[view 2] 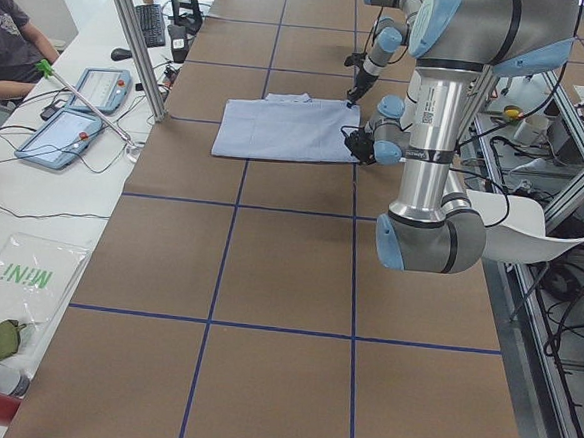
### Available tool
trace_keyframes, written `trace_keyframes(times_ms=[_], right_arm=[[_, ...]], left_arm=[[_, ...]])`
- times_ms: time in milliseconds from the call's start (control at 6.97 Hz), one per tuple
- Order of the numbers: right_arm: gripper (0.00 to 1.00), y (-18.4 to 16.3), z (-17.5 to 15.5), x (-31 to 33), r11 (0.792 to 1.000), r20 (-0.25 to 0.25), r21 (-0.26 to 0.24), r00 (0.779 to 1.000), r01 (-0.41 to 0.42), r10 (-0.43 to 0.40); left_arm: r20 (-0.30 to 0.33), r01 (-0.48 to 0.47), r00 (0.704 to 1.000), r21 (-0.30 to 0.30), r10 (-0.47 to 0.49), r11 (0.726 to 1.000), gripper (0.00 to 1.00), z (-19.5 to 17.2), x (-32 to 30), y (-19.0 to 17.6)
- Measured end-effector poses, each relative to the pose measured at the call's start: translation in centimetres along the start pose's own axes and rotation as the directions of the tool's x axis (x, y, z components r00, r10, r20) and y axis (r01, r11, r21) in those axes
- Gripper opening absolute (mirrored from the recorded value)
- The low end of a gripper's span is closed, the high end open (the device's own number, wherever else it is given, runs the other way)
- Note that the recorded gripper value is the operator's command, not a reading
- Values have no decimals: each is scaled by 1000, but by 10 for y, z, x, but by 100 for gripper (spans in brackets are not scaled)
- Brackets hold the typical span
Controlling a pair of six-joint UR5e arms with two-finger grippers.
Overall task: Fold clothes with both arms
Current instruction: 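Move the left gripper to the other near corner beside the right gripper, then grasp the near edge with both grippers and lift it toward the collar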
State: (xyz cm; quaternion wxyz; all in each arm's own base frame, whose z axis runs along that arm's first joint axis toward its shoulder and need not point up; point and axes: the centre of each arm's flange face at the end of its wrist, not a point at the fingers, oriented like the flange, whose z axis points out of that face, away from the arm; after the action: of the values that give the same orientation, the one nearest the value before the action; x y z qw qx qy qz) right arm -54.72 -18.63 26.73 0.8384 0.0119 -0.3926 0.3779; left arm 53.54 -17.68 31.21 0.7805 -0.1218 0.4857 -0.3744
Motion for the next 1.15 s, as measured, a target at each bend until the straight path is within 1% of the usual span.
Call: trace_keyframes(times_ms=[144,287,431,718,1149], right_arm=[[0,0,0,0,1000,0,0,1000,0,0],[0,0,0,0,1000,0,0,1000,0,0],[0,0,0,0,1000,0,0,1000,0,0],[0,-1,0,0,1000,1,1,1000,-1,1],[0,-1,-1,0,1000,2,0,1000,-2,2]], left_arm=[[6,2,1000,1,-2,1000,32,1,-1,2],[9,3,1000,2,-3,1000,12,2,-2,2],[10,13,1000,2,-13,1000,0,2,-3,3],[8,35,999,3,-35,999,0,1,-3,3],[-3,41,999,1,-41,999,0,-8,2,4]])
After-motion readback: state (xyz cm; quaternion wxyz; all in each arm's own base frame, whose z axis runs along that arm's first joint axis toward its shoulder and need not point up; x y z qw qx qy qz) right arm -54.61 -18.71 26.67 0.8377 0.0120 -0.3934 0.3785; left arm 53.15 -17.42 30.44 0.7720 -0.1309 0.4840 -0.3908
